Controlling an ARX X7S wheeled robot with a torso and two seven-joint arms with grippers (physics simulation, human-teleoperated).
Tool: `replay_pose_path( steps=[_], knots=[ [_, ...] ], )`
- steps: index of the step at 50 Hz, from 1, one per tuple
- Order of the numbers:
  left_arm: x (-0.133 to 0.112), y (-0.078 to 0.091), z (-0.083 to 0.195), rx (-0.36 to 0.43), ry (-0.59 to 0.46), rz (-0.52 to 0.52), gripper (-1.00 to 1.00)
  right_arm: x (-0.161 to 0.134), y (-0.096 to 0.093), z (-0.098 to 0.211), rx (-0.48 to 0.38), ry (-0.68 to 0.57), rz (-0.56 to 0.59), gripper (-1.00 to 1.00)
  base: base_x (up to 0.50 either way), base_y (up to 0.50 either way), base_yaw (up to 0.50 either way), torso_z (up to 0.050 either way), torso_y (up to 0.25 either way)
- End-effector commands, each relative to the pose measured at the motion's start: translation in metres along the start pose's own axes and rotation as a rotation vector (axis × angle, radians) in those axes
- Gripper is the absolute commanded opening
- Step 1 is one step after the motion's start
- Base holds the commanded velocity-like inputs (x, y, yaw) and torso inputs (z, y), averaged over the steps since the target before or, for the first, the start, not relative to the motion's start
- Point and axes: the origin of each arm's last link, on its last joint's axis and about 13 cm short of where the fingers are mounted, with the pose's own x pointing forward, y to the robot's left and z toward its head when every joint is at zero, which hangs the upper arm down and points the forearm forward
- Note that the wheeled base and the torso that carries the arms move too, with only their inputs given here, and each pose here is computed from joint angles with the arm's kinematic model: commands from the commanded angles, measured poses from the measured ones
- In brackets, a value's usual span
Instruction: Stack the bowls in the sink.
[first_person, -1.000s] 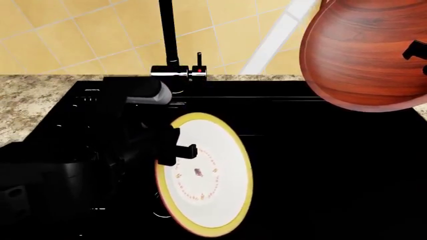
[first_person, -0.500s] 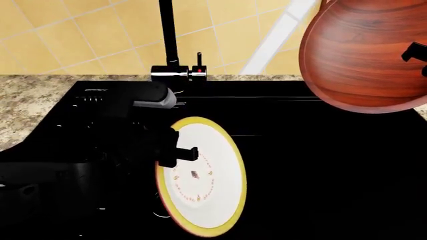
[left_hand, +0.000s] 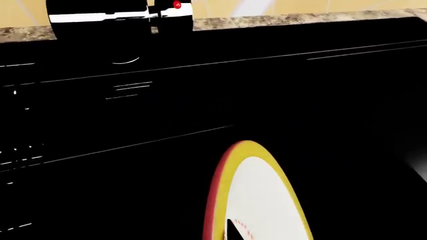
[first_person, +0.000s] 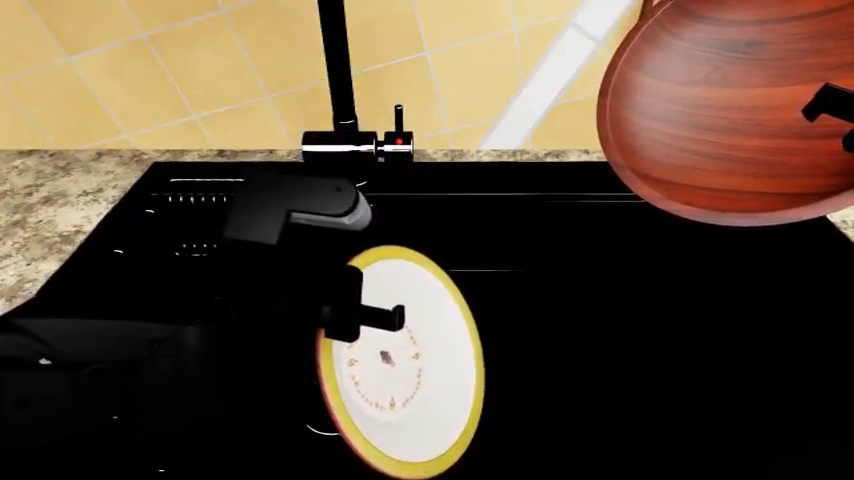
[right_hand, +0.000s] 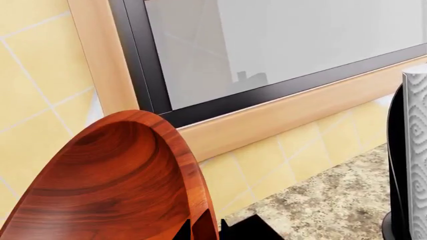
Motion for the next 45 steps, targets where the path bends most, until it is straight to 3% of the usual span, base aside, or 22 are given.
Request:
replay_pose_path(
  steps=[1, 45],
  knots=[
    [0.005, -0.001, 0.001, 0.013, 0.002, 0.007, -1.0, 0.001, -0.001, 0.006, 0.007, -0.035, 0.0, -1.0, 0.0, 0.0, 0.0, 0.0, 0.0],
    [0.024, -0.005, -0.014, 0.079, 0.078, 0.016, -1.0, 0.0, -0.001, 0.006, 0.002, -0.033, 0.001, -1.0, 0.0, 0.0, 0.0, 0.0, 0.001]
  ],
)
